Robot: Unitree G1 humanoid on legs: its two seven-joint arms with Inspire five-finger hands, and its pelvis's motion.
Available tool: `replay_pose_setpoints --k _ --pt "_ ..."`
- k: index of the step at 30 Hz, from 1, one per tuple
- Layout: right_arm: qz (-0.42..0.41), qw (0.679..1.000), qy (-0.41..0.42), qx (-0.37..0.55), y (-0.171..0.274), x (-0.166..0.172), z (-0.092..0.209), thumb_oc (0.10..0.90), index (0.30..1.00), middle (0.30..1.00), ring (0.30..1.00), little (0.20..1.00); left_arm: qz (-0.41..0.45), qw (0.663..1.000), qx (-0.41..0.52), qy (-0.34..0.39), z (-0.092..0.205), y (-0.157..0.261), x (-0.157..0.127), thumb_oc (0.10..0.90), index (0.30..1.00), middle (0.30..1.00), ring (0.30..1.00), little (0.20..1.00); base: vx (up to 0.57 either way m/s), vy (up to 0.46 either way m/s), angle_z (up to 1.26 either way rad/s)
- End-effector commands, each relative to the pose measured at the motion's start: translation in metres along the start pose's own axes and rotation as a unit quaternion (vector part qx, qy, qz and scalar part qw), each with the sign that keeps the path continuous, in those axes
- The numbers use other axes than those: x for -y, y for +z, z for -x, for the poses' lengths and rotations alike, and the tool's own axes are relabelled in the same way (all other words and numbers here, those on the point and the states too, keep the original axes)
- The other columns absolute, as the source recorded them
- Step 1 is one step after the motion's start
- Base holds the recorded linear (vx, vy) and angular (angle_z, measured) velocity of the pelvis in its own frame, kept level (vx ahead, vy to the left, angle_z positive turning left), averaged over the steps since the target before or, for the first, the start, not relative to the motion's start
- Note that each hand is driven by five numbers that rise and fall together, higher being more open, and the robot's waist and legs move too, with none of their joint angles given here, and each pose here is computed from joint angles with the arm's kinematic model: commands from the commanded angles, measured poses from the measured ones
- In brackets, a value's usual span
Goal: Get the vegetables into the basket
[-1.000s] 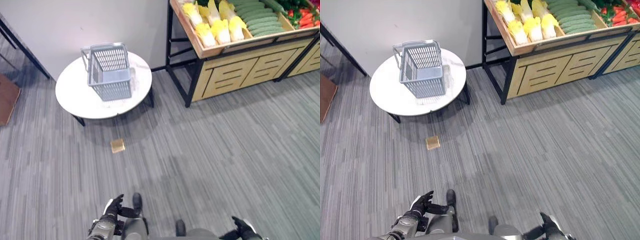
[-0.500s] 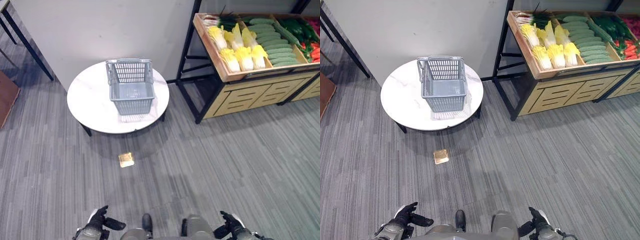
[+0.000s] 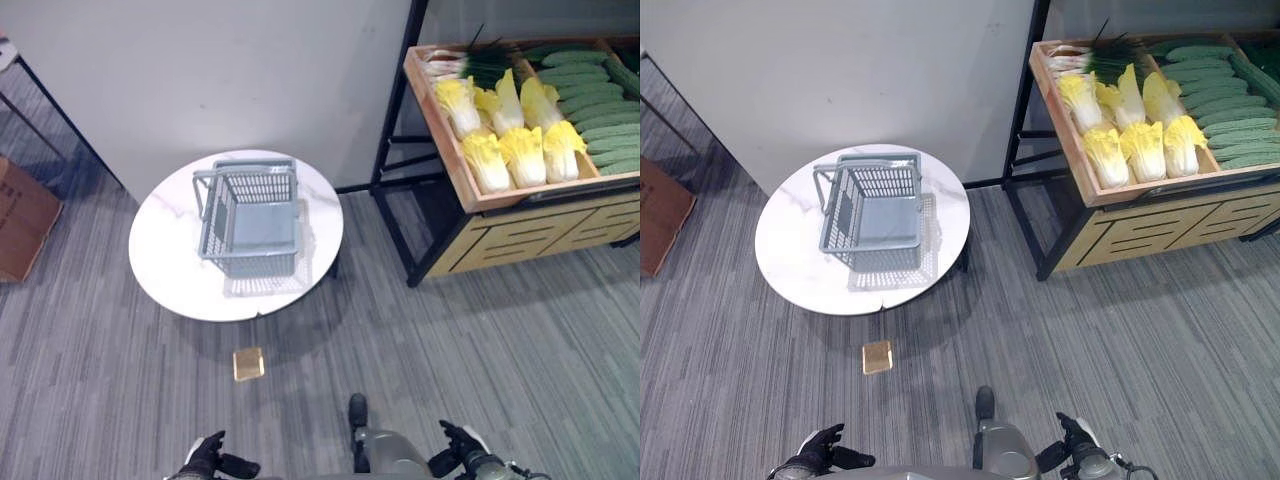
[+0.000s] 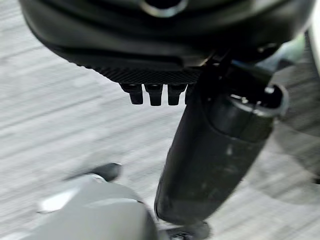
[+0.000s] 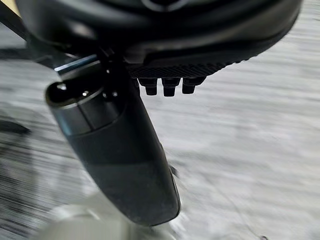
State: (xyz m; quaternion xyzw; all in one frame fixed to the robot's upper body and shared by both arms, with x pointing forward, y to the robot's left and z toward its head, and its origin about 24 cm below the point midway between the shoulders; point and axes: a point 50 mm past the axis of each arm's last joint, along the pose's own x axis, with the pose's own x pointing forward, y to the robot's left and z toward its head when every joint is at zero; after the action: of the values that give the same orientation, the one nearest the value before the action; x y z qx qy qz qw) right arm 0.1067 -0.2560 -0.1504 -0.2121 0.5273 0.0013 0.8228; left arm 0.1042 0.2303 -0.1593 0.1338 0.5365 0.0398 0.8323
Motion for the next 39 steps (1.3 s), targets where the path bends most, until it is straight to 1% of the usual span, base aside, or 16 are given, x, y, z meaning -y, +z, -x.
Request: replay_pose_setpoints --k 1,6,12,16,17,23,26,31,36,38,39 --pt "-0.01 1.0 -0.017 -0.011 -0.006 0.01 0.001 0.9 1.0 1.0 1.0 1.0 0.003 0.999 0.024 0.027 -0.002 0.013 -0.018 0.9 1.0 1.0 1.0 1.0 0.09 -0.116 0.29" --pt "-0.018 0.999 -0.034 -0.031 -0.016 0.016 0.003 0.9 1.0 1.0 1.0 1.0 -0.002 0.998 0.058 0.026 -0.004 0.032 -0.012 0.9 1.0 1.0 1.0 1.0 0.13 -0.018 0.38" --pt "-0.009 0.999 -0.033 -0.031 -0.015 0.014 0.003 0.9 1.0 1.0 1.0 1.0 -0.023 0.997 0.067 0.03 -0.004 0.037 -0.01 0.9 1.0 1.0 1.0 1.0 0.18 0.206 -0.1" --pt "-0.026 0.998 -0.029 -0.047 -0.024 0.008 0.004 0.9 1.0 1.0 1.0 1.0 -0.035 0.998 0.05 0.029 -0.003 0.027 -0.013 0.9 1.0 1.0 1.0 1.0 0.16 0.378 -0.69" --pt "-0.019 0.999 -0.018 -0.044 -0.021 0.002 0.004 0.9 1.0 1.0 1.0 1.0 -0.046 0.997 0.053 0.029 -0.004 0.029 -0.017 0.9 1.0 1.0 1.0 1.0 0.1 0.494 -0.3" --pt "-0.014 0.999 -0.001 -0.03 -0.012 -0.008 0.002 0.9 1.0 1.0 1.0 1.0 -0.022 0.998 0.033 0.05 -0.002 0.02 -0.032 0.9 1.0 1.0 1.0 1.0 0.06 0.275 -0.37" --pt "-0.013 1.0 0.003 -0.021 -0.008 -0.01 0.001 0.9 1.0 1.0 1.0 1.0 -0.01 0.998 0.013 0.055 -0.001 0.008 -0.037 0.9 1.0 1.0 1.0 1.0 0.08 0.009 0.07" --pt "-0.013 1.0 0.002 -0.004 0.002 -0.011 -0.001 0.9 1.0 1.0 1.0 1.0 -0.003 0.998 0.002 0.06 0.0 0.002 -0.039 0.9 1.0 1.0 1.0 1.0 0.05 -0.096 0.1" --pt "-0.016 0.999 -0.02 -0.027 -0.01 0.003 0.001 0.9 1.0 1.0 1.0 1.0 -0.001 0.999 -0.016 0.049 0.002 -0.011 -0.031 0.9 1.0 1.0 1.0 1.0 0.11 -0.193 0.27" --pt "-0.018 0.998 -0.043 -0.031 -0.012 0.015 0.001 0.9 1.0 1.0 1.0 1.0 -0.001 0.999 -0.02 0.048 0.003 -0.013 -0.029 0.9 1.0 1.0 1.0 1.0 0.08 -0.142 0.14" --pt "-0.008 0.997 -0.07 -0.02 -0.007 0.031 0.001 0.9 1.0 1.0 1.0 1.0 -0.004 0.999 -0.022 0.047 0.003 -0.015 -0.028 0.9 1.0 1.0 1.0 1.0 0.09 -0.111 0.22"
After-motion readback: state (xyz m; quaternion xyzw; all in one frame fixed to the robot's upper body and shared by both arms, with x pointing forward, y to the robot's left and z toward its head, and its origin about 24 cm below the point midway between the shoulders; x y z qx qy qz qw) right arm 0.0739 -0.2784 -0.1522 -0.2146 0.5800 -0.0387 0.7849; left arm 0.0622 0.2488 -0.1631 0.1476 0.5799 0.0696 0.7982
